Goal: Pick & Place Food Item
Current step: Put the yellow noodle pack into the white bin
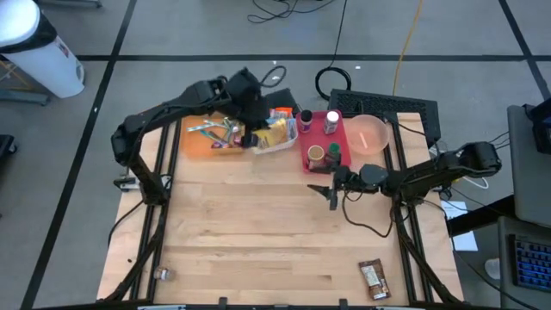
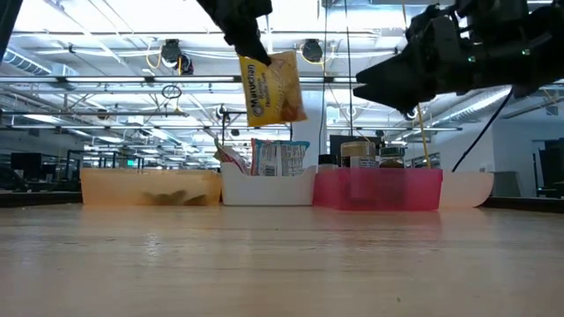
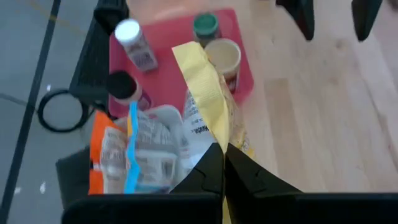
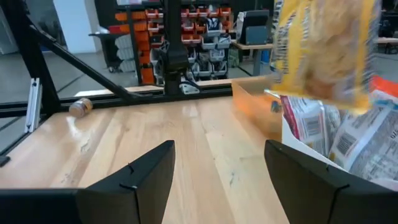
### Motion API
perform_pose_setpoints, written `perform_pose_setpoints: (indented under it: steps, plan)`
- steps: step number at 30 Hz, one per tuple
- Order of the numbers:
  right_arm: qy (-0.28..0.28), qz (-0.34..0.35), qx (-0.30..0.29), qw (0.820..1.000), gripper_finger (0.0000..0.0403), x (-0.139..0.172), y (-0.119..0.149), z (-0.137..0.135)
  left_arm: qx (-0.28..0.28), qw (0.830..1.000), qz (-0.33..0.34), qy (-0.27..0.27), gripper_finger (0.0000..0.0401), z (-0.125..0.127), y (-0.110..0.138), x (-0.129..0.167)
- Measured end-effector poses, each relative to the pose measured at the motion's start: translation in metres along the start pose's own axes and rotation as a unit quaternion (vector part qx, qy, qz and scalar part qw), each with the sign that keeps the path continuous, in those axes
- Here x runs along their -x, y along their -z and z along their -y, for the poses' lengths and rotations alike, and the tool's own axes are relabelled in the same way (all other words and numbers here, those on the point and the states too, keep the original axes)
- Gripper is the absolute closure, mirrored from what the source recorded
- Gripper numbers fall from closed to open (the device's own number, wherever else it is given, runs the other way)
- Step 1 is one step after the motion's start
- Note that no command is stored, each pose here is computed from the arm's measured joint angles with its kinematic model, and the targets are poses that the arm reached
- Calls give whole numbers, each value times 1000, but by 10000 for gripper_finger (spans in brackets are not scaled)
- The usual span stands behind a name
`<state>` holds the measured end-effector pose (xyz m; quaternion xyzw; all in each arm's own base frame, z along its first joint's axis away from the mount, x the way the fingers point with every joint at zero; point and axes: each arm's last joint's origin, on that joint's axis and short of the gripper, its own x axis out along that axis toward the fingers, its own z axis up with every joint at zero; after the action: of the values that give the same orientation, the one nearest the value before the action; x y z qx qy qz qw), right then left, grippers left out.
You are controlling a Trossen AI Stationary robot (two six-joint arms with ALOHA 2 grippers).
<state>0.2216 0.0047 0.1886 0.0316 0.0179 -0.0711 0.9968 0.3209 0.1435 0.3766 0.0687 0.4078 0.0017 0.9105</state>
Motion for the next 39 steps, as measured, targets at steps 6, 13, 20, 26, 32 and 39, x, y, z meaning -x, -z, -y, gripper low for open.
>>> perform_pose_setpoints:
  steps: [6,13,20,26,32,39]
  plan:
    - [0,-1,-26,1000,165,7,9,2,-2,1000,20,12,401,-23,5,-16]
    - [-2,0,-35,999,164,8,10,2,2,1000,-20,17,401,-48,23,-52]
    - [-3,-2,-48,999,167,8,11,2,11,1000,-22,4,401,-69,35,-63]
    - [-3,-4,-51,999,166,8,11,2,9,1000,-7,-7,401,-75,34,-67]
    - [-6,-8,-65,998,165,8,12,1,6,1000,-24,7,401,-75,39,-87]
    - [-22,-11,-63,998,165,10,12,-7,16,998,-48,24,401,-79,50,-114]
